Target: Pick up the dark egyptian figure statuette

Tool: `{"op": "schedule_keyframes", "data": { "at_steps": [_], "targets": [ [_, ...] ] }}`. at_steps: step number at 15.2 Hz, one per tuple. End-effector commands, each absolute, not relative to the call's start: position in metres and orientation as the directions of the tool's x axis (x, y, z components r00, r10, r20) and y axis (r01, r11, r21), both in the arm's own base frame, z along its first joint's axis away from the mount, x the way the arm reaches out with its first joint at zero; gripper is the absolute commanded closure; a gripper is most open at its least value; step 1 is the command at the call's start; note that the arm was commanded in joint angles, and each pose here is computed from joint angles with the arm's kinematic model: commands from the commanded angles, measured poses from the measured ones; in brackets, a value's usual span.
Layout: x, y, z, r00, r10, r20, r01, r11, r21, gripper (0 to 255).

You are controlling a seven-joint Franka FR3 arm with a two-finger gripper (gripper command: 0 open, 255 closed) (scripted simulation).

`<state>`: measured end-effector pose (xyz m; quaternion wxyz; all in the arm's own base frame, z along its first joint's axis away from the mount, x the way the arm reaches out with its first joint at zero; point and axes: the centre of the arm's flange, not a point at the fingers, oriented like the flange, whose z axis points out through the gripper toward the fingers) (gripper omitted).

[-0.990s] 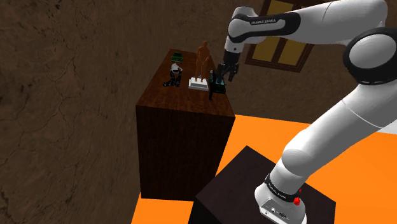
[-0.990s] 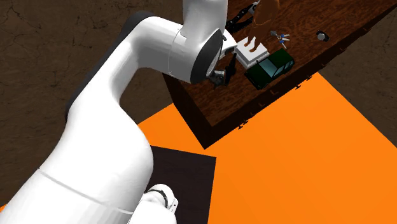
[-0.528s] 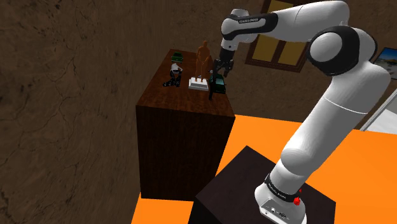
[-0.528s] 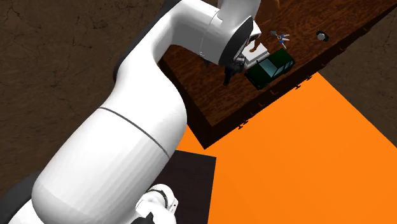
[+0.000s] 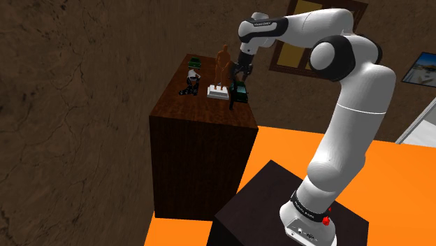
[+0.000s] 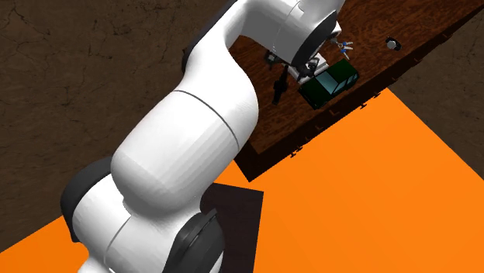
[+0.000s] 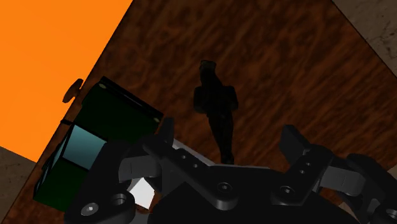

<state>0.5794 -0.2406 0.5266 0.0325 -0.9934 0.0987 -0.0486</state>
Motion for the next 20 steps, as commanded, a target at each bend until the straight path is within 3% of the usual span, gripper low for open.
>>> {"op": "schedule_keyframes", "data": {
  "at_steps": [1, 6, 7, 20],
  "targets": [
    [0.58, -0.241, 0.516, 0.976, -0.2, 0.091, -0.194, -0.978, -0.075, 0],
    [0.58, -0.241, 0.497, 0.976, -0.2, 0.091, -0.194, -0.978, -0.075, 0],
    [0.581, -0.241, 0.498, 0.976, -0.2, 0.091, -0.194, -0.978, -0.075, 255],
    [0.58, -0.241, 0.518, 0.976, -0.2, 0.091, -0.194, -0.978, -0.075, 255]
  ]
}}
